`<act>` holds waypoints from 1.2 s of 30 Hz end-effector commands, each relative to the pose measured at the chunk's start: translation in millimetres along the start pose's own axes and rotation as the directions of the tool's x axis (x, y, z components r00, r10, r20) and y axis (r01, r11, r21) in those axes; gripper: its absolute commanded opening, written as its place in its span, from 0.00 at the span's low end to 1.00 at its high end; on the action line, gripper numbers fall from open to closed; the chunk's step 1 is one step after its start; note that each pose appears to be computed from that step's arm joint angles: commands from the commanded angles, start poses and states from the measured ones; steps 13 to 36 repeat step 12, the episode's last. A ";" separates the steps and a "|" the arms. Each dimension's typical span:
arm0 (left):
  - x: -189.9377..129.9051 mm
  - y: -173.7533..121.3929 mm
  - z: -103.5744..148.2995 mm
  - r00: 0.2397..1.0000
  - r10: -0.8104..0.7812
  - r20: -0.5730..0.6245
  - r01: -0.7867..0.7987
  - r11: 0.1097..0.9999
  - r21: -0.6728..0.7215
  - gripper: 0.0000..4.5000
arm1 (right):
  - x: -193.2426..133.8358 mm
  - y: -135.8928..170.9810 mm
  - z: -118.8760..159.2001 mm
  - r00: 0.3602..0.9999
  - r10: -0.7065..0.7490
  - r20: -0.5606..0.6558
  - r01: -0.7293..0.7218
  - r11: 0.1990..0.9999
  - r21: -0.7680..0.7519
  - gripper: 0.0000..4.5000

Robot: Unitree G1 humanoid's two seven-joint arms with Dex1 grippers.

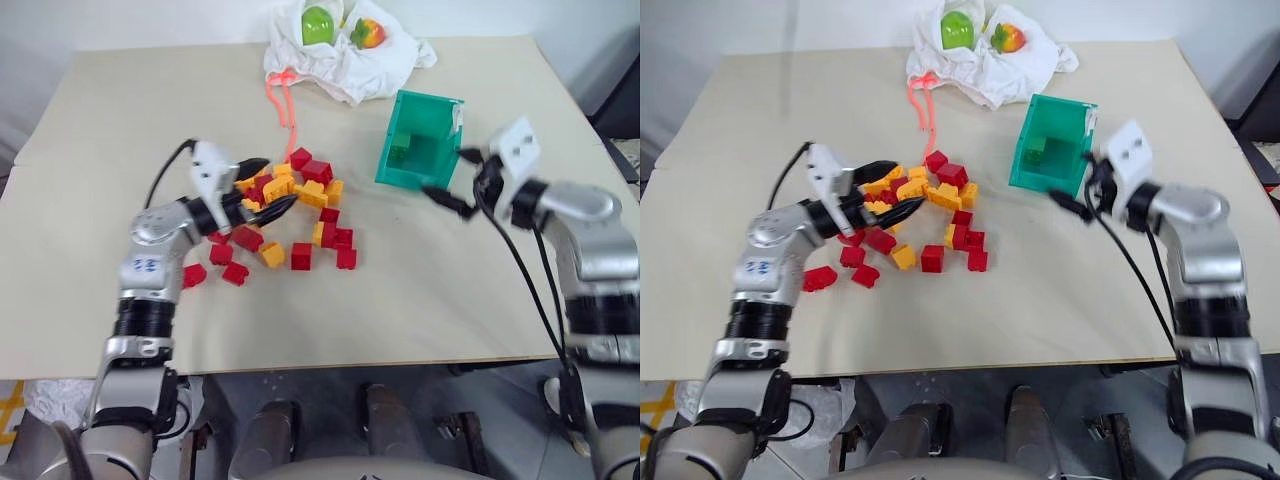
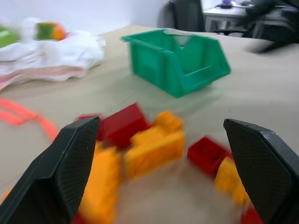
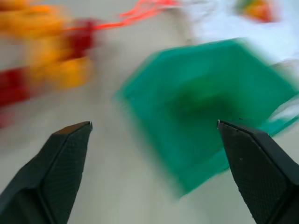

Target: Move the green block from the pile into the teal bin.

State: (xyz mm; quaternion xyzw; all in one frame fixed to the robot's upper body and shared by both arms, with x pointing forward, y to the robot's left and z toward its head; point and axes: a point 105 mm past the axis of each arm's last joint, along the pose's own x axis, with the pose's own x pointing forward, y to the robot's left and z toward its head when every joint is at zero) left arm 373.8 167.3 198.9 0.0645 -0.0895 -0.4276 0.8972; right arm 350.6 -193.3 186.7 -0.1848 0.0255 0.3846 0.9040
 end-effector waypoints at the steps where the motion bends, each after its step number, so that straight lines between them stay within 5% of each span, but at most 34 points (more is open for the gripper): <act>1: -28.1 11.1 16.6 1.000 -0.011 0.028 0.012 1.000 -0.017 1.00 | -23.4 31.5 11.9 0.984 0.167 0.059 -0.165 0.986 -0.031 0.99; 6: -87.3 37.8 -4.7 0.991 0.068 -0.117 -0.071 0.997 -0.017 1.00 | -54.3 63.3 -42.2 0.951 0.305 -0.050 -0.306 0.952 -0.007 0.99; 9: -100.2 45.2 -11.1 0.984 0.099 -0.151 -0.100 0.995 -0.002 1.00 | -50.2 49.2 -40.2 0.974 0.223 0.029 -0.223 0.975 -0.002 0.99; 36: -102.3 43.3 -13.1 0.983 0.075 -0.166 -0.070 0.997 0.036 1.00 | -45.9 46.5 -37.1 0.976 0.209 0.060 -0.208 0.978 -0.017 0.99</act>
